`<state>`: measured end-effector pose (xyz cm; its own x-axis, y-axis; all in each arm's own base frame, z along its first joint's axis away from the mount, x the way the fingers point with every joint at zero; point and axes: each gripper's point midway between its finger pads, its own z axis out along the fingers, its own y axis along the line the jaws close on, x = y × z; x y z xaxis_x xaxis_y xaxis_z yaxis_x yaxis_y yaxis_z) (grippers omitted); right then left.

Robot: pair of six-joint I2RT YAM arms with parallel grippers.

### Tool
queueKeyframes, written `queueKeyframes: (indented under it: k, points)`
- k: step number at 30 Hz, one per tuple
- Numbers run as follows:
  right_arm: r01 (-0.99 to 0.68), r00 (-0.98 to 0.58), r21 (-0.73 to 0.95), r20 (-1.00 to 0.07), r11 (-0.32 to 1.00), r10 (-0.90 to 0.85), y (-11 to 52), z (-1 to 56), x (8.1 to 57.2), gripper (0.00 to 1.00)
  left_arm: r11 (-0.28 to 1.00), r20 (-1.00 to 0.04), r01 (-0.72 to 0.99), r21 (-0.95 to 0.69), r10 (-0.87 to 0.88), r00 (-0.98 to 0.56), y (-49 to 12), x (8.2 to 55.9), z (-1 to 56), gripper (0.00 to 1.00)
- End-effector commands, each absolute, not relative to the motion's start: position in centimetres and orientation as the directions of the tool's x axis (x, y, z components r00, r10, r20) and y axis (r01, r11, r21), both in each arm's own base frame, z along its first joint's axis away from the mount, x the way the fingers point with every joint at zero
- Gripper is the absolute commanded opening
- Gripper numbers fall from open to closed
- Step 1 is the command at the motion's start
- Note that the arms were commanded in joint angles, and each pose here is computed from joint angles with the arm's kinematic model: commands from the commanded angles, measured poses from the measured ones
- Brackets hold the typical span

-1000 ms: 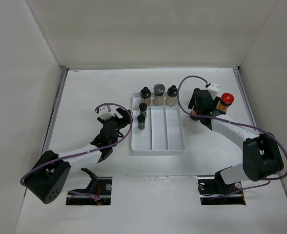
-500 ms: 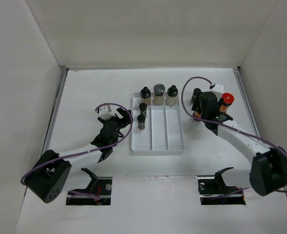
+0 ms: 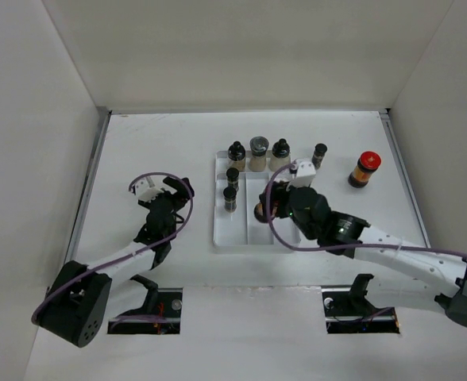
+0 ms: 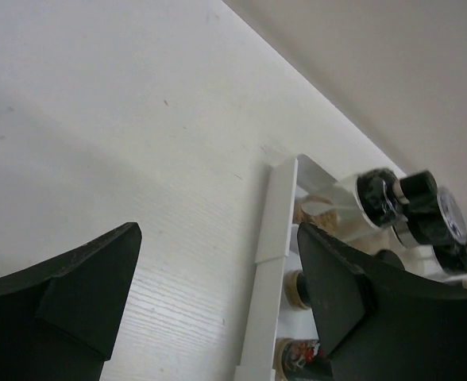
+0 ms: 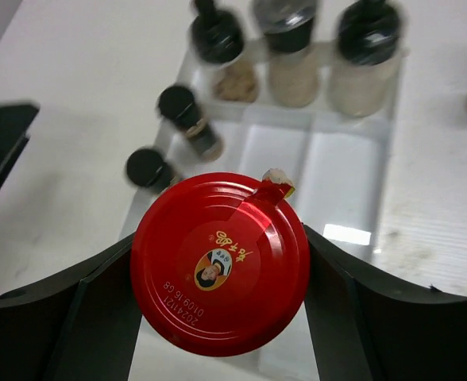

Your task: Organize the condiment bottles

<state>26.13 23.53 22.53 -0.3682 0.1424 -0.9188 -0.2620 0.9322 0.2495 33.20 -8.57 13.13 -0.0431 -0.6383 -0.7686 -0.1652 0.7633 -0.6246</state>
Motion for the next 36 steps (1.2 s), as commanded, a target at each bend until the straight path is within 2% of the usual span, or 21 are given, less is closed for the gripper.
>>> queueKeyframes:
  k: [1,5,15,25,27,32,36]
  points:
    - [-0.349,-0.3,0.389,-0.908,0.853,0.291,28.5,27.2,26.0,0.48,0.687,-0.7,-0.167,-0.707,-0.713,0.03,-7.3,33.2,14.4,0.79]
    - [-0.416,-0.3,0.394,-0.91,0.819,0.285,32.2,27.2,25.6,0.48,0.69,-0.701,-0.168,-0.704,-0.713,0.012,-7.4,33.4,14.0,0.79]
    - [-0.435,-0.304,0.367,-0.919,0.822,0.25,37.4,24.4,26.9,0.49,0.7,-0.705,-0.146,-0.699,-0.709,-0.027,-8.4,33.7,13.8,0.79]
    - [-0.445,-0.329,0.298,-0.932,0.845,0.155,39.0,20.8,26.1,0.52,0.702,-0.706,-0.142,-0.698,-0.708,-0.033,-8.5,33.7,13.7,0.79]
    - [-0.447,-0.336,0.285,-0.932,0.848,0.136,39.2,20.1,26.0,0.57,0.703,-0.707,-0.142,-0.697,-0.707,-0.033,-8.5,33.7,13.7,0.79]
    - [-0.455,-0.333,0.266,-0.936,0.85,0.114,39.2,19.9,25.6,0.85,0.703,-0.707,-0.142,-0.697,-0.707,-0.033,-8.6,33.7,13.7,0.79]
    - [-0.464,-0.311,0.266,-0.942,0.845,0.126,37.8,21.8,25.1,0.95,0.704,-0.707,-0.142,-0.696,-0.706,-0.035,-8.6,33.7,13.7,0.79]
